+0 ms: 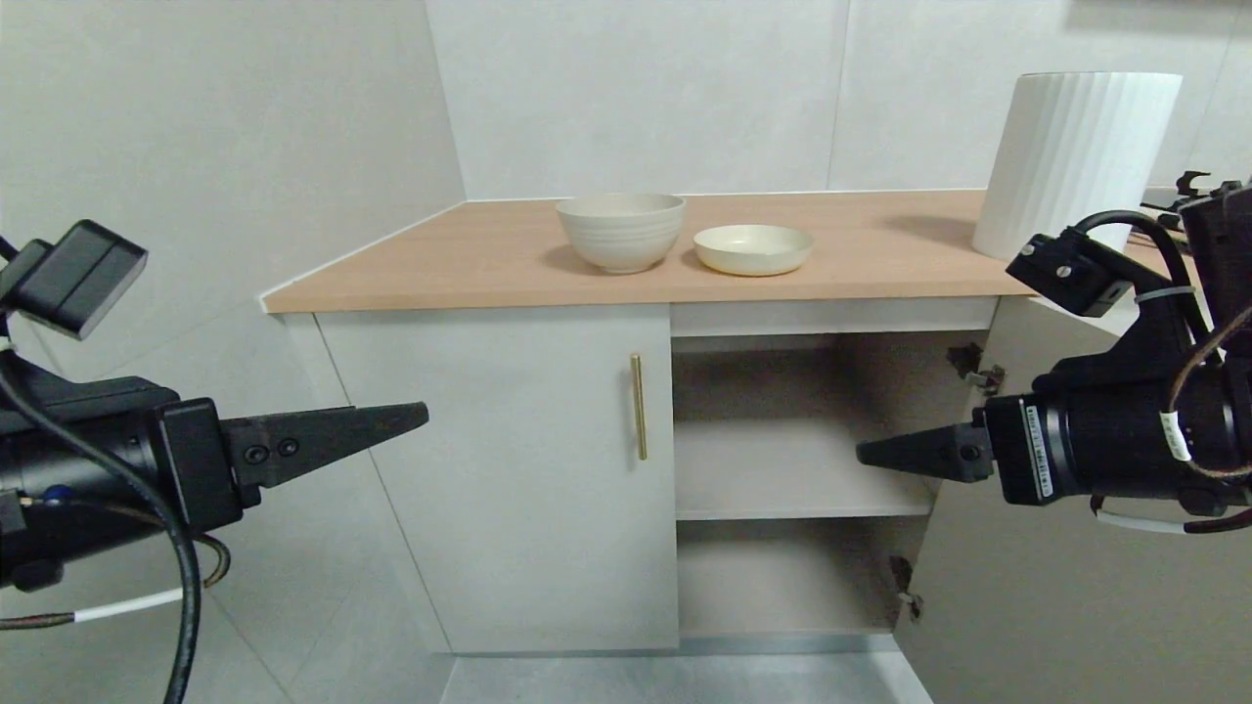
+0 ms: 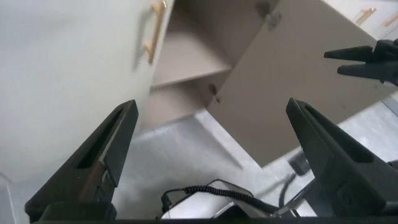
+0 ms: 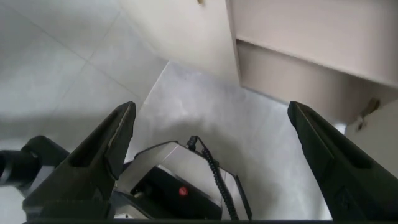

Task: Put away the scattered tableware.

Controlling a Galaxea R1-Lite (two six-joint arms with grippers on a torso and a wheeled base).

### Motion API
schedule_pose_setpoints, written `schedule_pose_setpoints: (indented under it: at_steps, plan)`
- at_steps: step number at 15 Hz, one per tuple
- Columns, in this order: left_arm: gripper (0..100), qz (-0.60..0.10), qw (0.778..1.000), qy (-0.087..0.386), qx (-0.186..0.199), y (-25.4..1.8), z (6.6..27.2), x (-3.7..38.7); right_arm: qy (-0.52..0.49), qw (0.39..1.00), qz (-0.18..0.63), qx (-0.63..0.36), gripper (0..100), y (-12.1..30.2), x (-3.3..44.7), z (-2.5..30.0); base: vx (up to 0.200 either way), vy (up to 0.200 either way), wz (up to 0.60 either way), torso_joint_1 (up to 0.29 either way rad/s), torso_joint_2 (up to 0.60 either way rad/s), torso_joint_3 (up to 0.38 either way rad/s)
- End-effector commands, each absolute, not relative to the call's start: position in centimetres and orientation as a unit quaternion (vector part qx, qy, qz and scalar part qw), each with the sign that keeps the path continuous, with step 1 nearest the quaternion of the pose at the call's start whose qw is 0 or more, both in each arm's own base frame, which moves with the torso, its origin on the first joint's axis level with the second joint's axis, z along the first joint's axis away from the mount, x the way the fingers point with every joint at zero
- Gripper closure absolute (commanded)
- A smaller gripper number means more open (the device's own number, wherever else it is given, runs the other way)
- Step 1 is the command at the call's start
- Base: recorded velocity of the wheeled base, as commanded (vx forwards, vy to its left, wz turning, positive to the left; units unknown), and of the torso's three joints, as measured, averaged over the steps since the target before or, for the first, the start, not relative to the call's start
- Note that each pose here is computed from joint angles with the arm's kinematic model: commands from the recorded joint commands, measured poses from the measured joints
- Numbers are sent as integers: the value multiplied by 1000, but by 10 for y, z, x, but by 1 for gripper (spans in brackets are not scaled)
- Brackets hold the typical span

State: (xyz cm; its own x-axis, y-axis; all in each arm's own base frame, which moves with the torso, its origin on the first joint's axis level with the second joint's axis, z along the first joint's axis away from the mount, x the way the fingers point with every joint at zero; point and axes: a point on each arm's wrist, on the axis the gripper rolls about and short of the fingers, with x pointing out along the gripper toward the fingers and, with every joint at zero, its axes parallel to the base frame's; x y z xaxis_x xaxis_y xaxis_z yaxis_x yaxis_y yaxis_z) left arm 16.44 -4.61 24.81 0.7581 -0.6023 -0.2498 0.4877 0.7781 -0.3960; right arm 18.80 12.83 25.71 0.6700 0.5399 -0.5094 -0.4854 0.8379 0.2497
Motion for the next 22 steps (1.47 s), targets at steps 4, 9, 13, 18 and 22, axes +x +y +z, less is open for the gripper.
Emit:
schedule_pose_setpoints:
  at_steps: [4,9,13,18,22]
  plan:
    - [0,-289,926,186,-157,-45,247,167,296,912,280,45,0,127,186,255,200,0,0,5,4,-2]
    - [0,-291,925,184,-157,-45,248,165,289,912,287,45,0,126,181,258,80,0,0,1,1,-2]
    - [0,-292,925,186,-158,-45,247,166,280,911,300,44,0,126,171,262,0,0,0,0,0,0]
    - [0,-291,923,195,-159,-46,244,170,262,915,305,43,0,128,175,257,0,0,0,12,-73,-54]
    - [0,-286,919,216,-161,-48,236,181,253,917,306,46,0,128,176,255,0,0,0,107,-343,-300]
